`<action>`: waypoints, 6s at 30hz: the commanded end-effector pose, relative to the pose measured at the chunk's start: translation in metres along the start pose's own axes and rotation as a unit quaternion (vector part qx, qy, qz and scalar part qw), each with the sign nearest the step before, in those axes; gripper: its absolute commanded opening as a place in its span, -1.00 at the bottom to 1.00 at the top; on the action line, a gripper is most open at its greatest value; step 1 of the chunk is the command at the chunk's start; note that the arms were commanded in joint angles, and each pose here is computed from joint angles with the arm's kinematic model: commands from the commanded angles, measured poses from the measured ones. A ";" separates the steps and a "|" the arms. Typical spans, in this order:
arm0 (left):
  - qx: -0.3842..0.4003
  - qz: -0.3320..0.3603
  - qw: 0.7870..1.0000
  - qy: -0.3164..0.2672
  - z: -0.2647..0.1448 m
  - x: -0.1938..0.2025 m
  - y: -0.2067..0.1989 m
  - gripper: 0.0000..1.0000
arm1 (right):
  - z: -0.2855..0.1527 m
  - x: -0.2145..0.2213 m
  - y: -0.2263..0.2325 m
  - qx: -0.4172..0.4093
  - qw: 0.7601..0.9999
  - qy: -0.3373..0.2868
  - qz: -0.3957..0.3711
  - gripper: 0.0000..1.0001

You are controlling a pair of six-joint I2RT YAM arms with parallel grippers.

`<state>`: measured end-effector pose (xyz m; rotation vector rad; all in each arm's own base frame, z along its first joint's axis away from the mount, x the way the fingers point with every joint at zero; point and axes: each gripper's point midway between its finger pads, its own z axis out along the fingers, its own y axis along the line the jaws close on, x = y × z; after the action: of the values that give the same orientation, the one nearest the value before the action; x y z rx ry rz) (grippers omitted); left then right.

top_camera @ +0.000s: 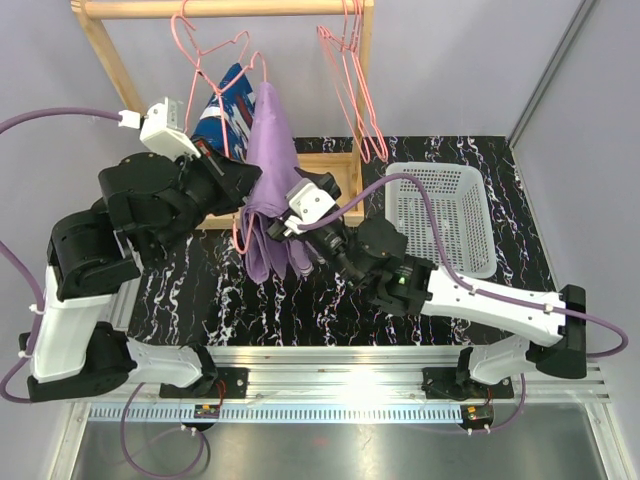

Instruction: Remove the trousers from the hanger

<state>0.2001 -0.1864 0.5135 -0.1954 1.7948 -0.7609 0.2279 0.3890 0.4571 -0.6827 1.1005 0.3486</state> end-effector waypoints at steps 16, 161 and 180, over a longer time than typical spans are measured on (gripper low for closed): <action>0.023 0.007 0.999 -0.046 -0.006 -0.033 -0.015 -1.00 | -0.025 -0.023 -0.010 -0.052 0.998 0.001 0.029 0.72; -0.135 0.073 0.987 0.045 0.023 0.094 0.123 -1.00 | -0.058 -0.165 -0.179 0.221 0.967 -0.089 0.092 -1.00; -0.147 0.091 0.984 0.045 0.022 0.105 0.143 -1.00 | -0.175 -0.051 -0.201 0.217 0.967 0.102 0.086 -1.00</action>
<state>0.2104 -0.1361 0.3306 -0.1629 2.0374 -0.3495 0.1935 0.1333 0.5446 -0.2930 1.3068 0.2325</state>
